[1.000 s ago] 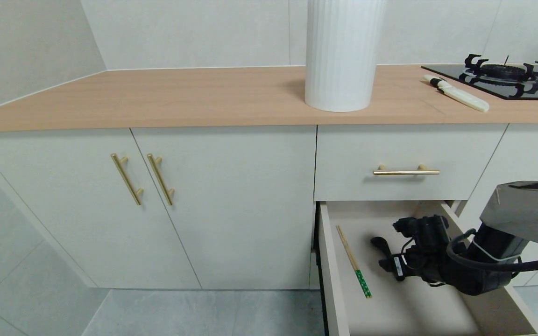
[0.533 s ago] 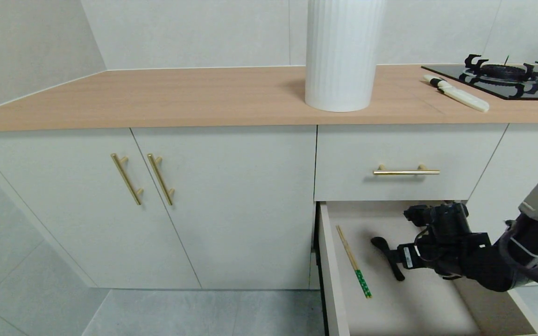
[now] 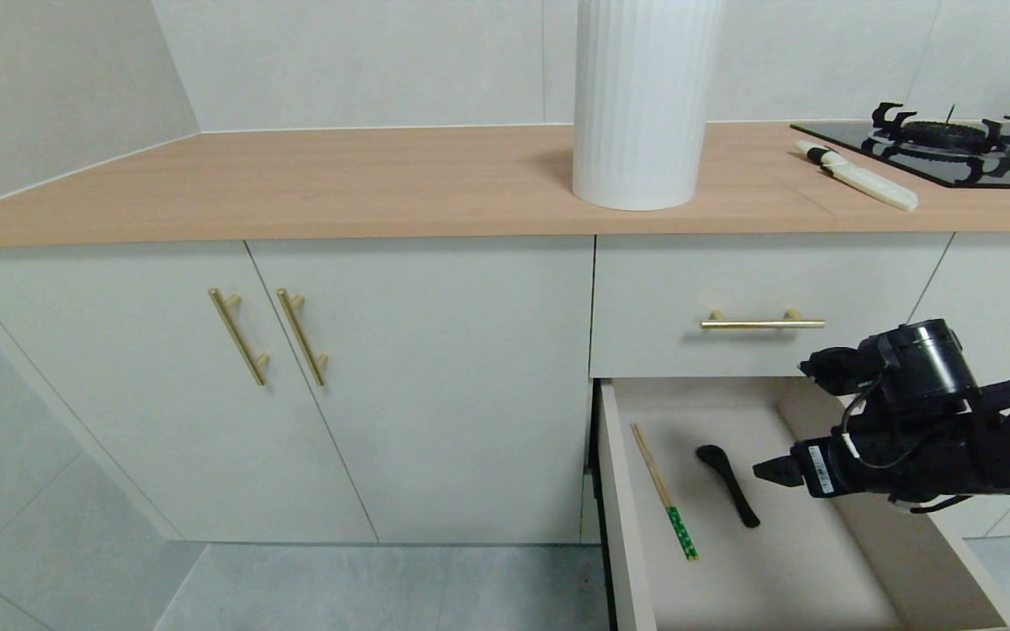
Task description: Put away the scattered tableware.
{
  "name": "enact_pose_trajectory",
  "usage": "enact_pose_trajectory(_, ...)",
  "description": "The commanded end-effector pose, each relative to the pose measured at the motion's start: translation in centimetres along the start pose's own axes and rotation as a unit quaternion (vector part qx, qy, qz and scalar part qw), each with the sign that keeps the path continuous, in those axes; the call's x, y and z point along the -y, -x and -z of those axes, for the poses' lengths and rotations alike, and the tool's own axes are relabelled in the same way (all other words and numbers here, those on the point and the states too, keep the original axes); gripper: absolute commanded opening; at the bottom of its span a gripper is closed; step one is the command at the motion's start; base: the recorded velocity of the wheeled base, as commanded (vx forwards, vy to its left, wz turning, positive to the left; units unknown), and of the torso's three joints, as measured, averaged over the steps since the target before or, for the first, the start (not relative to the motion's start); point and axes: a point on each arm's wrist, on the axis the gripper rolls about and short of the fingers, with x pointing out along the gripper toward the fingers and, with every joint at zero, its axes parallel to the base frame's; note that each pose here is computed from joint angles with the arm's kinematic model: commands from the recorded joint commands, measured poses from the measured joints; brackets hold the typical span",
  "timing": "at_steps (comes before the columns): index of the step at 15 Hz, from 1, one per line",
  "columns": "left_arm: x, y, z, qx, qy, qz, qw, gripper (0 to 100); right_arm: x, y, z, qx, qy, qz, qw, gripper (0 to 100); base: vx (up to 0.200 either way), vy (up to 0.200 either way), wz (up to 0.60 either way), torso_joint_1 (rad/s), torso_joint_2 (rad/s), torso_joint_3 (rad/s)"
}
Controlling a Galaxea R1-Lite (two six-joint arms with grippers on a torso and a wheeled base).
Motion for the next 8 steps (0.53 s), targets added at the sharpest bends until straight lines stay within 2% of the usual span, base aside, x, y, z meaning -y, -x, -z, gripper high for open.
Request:
enact_pose_trajectory(1,0.0,-0.01,0.01,0.0,0.0,0.0,1.0,100,-0.39,2.52,-0.81,0.03,0.006,-0.007,1.0,100,0.0,0.0,0.0,0.0,0.0,0.0)
enact_pose_trajectory(8,0.0,-0.01,0.01,0.0,0.001,0.0,1.0,100,-0.55,3.07,-0.4,0.022,0.019,-0.01,1.0,100,-0.2,0.0,0.0,0.004,0.0,0.003)
